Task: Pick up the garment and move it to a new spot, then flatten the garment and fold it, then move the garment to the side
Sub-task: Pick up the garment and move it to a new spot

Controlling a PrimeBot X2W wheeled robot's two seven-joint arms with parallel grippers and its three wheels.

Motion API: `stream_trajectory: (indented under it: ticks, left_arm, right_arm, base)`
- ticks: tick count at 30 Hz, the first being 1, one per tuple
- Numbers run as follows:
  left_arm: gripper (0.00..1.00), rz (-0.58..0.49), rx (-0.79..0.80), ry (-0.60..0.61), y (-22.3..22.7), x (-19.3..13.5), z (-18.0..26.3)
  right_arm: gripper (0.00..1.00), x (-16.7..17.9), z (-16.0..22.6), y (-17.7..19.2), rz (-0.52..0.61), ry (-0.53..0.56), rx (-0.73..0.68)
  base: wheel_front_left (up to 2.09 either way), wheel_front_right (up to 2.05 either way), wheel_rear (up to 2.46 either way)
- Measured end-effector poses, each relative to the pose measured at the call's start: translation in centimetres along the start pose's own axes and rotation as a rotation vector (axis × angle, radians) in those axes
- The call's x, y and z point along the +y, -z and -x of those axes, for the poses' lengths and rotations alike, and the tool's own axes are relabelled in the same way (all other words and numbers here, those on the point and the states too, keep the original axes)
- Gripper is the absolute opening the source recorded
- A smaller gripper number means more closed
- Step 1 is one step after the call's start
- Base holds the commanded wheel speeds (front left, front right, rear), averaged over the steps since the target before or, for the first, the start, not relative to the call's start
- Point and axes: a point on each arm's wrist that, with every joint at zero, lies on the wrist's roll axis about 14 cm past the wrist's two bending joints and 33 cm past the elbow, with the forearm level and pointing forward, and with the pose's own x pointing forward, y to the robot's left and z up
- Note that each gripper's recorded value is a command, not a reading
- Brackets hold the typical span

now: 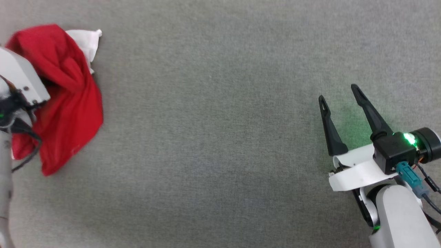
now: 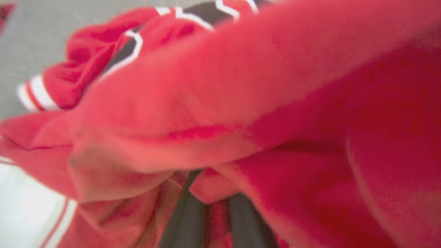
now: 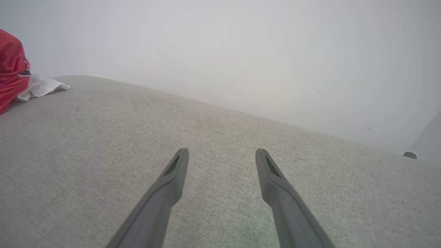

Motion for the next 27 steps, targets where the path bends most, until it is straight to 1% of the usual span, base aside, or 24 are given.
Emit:
stream_trajectory:
  ticks: [7, 13, 17, 19, 23, 27]
  left_arm:
    - [0.00, -0.091, -0.279, -0.009, -6.7, 0.5, 5.9]
    - [0.00, -0.159, -0.541, 0.006, -12.2, -0.1, 12.8]
    - [0.00, -0.230, -0.714, 0.002, -15.1, -0.7, 18.2]
    - [0.00, -0.253, -0.786, 0.008, -16.1, -1.1, 20.6]
    - [0.00, -0.268, -0.865, 0.038, -16.8, -2.2, 24.2]
    - [0.00, -0.278, -0.902, 0.065, -16.7, -3.1, 26.7]
  right_arm:
    - [1.00, 0.9, 1.1, -1.9, -0.001, -0.008, -0.024]
    - [1.00, 2.3, 2.1, -3.9, -0.008, -0.026, -0.056]
    - [1.00, 3.2, 2.6, -5.4, -0.008, -0.037, -0.085]
    - [1.00, 3.4, 2.8, -6.4, -0.010, -0.039, -0.108]
    - [1.00, 3.8, 3.4, -8.0, -0.003, -0.038, -0.144]
    - [1.00, 3.2, 3.9, -9.7, 0.011, -0.013, -0.183]
  base:
    - [0.00, 0.00, 0.00]
    - [0.00, 0.00, 0.00]
    - [0.00, 0.00, 0.00]
    - [0.00, 0.00, 0.00]
    - [0.00, 0.00, 0.00]
    - [0.00, 0.00, 0.00]
